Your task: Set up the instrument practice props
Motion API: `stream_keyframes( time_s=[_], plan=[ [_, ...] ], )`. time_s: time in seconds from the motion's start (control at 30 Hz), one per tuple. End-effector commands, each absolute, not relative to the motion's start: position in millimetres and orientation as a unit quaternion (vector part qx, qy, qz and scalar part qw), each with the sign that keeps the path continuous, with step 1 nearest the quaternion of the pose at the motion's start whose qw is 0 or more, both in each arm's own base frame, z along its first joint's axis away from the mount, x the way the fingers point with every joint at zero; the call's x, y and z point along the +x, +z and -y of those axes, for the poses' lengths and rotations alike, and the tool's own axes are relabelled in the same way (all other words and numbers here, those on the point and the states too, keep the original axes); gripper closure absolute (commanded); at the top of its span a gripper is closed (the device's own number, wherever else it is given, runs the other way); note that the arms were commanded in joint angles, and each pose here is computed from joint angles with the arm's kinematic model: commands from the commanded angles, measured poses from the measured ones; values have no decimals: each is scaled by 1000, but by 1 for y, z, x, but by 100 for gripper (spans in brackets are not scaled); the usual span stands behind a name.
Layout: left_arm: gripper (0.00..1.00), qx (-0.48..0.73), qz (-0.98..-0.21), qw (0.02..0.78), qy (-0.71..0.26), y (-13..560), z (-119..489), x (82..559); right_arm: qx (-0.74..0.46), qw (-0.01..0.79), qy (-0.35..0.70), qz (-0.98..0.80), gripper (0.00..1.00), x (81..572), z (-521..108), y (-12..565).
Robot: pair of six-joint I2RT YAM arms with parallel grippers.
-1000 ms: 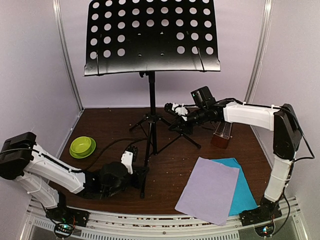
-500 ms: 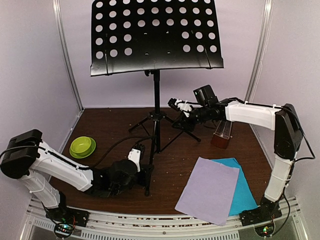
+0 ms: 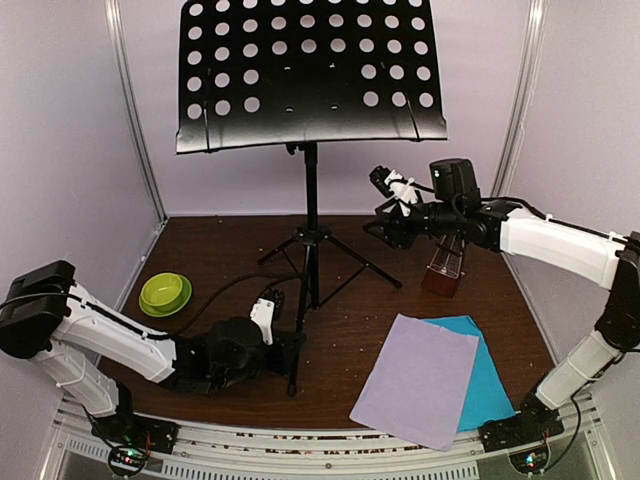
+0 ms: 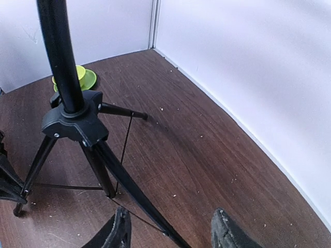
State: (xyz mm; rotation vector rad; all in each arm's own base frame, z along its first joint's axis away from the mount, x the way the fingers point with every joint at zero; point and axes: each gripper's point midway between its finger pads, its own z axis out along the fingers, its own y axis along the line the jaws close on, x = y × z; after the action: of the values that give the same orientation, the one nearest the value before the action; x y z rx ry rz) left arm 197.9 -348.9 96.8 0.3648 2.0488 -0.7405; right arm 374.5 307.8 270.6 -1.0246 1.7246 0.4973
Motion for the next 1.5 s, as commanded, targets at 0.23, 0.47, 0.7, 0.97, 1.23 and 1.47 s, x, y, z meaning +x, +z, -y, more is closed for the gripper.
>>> stream_keyframes(
  time_s=[0.23,0.47,0.7,0.97,1.23,1.47],
  plan=[
    [100,190,-904,345,-166,9,275,199,-379,501,220,-746,46,333,-277,257],
    [100,189,-911,343,-134,5,267,214,-351,458,220,-787,46,311,-257,234],
    [99,176,-917,344,-100,3,250,225,-330,438,223,-806,46,293,-242,224],
    [97,167,-919,346,-84,4,237,238,-316,419,215,-824,46,286,-233,214],
    [78,173,-907,365,-122,19,244,236,-292,379,214,-852,46,274,-223,199],
    [54,204,-870,429,-133,72,242,240,-235,317,209,-895,46,258,-207,178]
  ],
)
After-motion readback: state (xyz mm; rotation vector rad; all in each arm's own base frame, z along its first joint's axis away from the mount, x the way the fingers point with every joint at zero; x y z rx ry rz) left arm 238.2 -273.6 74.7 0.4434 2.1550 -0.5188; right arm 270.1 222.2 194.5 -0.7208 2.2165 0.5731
